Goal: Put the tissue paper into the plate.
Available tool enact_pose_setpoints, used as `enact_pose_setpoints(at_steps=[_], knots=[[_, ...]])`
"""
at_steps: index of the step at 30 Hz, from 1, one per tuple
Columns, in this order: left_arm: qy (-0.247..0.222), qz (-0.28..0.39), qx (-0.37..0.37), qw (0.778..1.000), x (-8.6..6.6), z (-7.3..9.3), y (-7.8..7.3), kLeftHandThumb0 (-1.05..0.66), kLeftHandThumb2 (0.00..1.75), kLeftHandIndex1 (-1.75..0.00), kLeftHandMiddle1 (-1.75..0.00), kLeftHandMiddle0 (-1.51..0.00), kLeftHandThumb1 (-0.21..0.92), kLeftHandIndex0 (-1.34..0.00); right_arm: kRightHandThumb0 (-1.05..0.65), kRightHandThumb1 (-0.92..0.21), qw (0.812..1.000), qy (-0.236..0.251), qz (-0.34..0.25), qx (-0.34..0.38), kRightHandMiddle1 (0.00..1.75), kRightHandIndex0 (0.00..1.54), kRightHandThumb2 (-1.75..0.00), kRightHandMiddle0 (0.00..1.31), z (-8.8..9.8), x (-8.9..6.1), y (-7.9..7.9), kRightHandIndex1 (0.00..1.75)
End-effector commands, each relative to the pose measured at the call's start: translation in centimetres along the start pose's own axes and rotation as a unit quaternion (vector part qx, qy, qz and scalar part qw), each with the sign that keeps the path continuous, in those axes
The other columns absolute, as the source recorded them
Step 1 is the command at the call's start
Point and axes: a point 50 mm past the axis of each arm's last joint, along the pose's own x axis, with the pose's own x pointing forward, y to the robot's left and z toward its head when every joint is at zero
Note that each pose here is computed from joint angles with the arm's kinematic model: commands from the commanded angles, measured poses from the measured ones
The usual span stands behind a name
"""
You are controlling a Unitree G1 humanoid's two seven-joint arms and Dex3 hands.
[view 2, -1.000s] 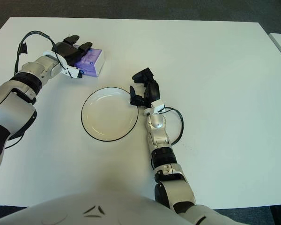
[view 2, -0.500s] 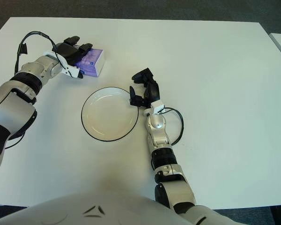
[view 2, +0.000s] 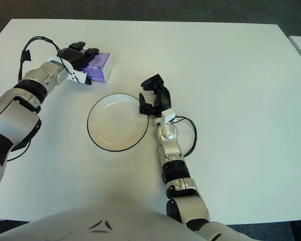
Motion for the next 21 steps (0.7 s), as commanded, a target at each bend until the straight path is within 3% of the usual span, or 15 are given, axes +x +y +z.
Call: enact_pose_setpoints(at_steps=[1,8,9,11,13,21], knots=[[-0.013,-0.12,-0.014,0.993,-0.6,1.6,-5.3,-0.81,0.02,-0.63,-0.06,-0.27,0.83,0.0,-0.01,-0.41,0.991,0.127,-0.035,0.005,1.59,0.6,-1.15,0.4,-4.5,-4.8,-1.1,1.68],[-0.003,-0.146,-0.045,0.988,-0.8,2.1,-6.7,-0.71,0.0,-0.92,-0.2,-0.49,0.79,-0.02,-0.01,-0.4,0.992,0.124,-0.034,0.012,1.59,0.62,-1.15,0.4,-4.5,-4.8,-1.1,1.67],[-0.002,-0.146,-0.048,0.988,-0.9,2.1,-6.8,-0.7,0.0,-0.94,-0.28,-0.49,0.78,-0.03,-0.01,-0.4,0.992,0.125,-0.034,0.01,1.58,0.62,-1.15,0.4,-4.5,-4.8,-1.1,1.67],[0.0,-0.143,-0.052,0.988,-1.0,2.0,-7.1,-0.67,0.0,-1.05,-0.61,-0.43,0.75,-0.04,-0.01,-0.4,0.991,0.125,-0.035,0.007,1.58,0.62,-1.15,0.41,-4.5,-4.8,-1.1,1.68],[0.0,-0.137,-0.055,0.989,-1.1,2.0,-7.2,-0.64,0.01,-1.14,-0.79,-0.41,0.74,-0.05,-0.01,-0.4,0.992,0.125,-0.036,0.005,1.58,0.61,-1.16,0.41,-4.5,-4.8,-1.1,1.68],[0.003,-0.11,-0.064,0.992,-1.4,1.9,-7.8,-0.51,0.04,-1.59,-1.34,-0.42,0.71,-0.13,-0.01,-0.4,0.992,0.122,-0.036,0.007,1.58,0.61,-1.16,0.41,-4.5,-4.9,-1.2,1.68]])
